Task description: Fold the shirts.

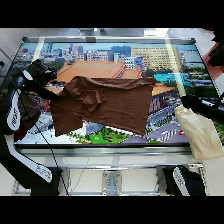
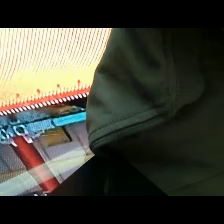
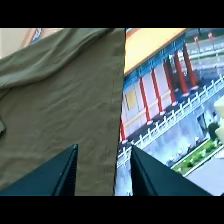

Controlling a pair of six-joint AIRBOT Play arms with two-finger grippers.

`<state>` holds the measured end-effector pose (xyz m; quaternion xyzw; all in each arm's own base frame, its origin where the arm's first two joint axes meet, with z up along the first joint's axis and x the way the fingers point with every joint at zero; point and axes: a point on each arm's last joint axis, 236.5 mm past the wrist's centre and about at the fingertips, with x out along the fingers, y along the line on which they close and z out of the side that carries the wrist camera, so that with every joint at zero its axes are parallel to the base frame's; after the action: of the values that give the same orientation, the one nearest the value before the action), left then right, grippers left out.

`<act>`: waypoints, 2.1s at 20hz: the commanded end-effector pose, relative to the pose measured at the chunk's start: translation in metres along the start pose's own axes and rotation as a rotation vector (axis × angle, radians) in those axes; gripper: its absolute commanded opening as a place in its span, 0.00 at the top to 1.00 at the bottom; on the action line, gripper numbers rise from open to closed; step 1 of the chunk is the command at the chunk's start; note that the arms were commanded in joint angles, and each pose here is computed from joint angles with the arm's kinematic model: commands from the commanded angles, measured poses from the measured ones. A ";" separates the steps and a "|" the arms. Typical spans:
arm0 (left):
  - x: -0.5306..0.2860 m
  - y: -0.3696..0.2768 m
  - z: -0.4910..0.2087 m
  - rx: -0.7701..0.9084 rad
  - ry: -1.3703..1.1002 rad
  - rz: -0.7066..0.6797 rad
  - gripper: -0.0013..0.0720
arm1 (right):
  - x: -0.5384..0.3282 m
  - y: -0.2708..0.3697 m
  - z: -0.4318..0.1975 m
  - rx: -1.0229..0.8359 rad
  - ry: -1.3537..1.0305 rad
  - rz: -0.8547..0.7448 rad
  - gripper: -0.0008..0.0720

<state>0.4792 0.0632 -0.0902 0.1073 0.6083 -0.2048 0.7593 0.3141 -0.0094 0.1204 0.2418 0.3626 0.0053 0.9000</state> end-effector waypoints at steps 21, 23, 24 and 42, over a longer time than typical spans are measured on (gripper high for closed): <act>-0.078 -0.025 0.074 -0.053 -0.243 -0.081 0.96 | 0.094 0.011 -0.226 0.800 0.268 0.172 0.49; -0.078 -0.025 0.074 -0.053 -0.245 -0.084 0.96 | 0.096 0.012 -0.231 0.739 0.280 0.164 0.49; -0.078 -0.026 0.074 -0.053 -0.245 -0.085 0.96 | 0.097 0.014 -0.236 0.692 0.306 0.154 0.53; -0.078 -0.028 0.071 -0.050 -0.231 -0.097 0.96 | 0.118 0.017 -0.259 0.466 0.550 0.011 0.53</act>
<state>0.5152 0.0228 0.0034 0.0337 0.5268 -0.2366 0.8157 0.2302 0.1372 -0.1062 0.4277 0.5845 -0.0026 0.6895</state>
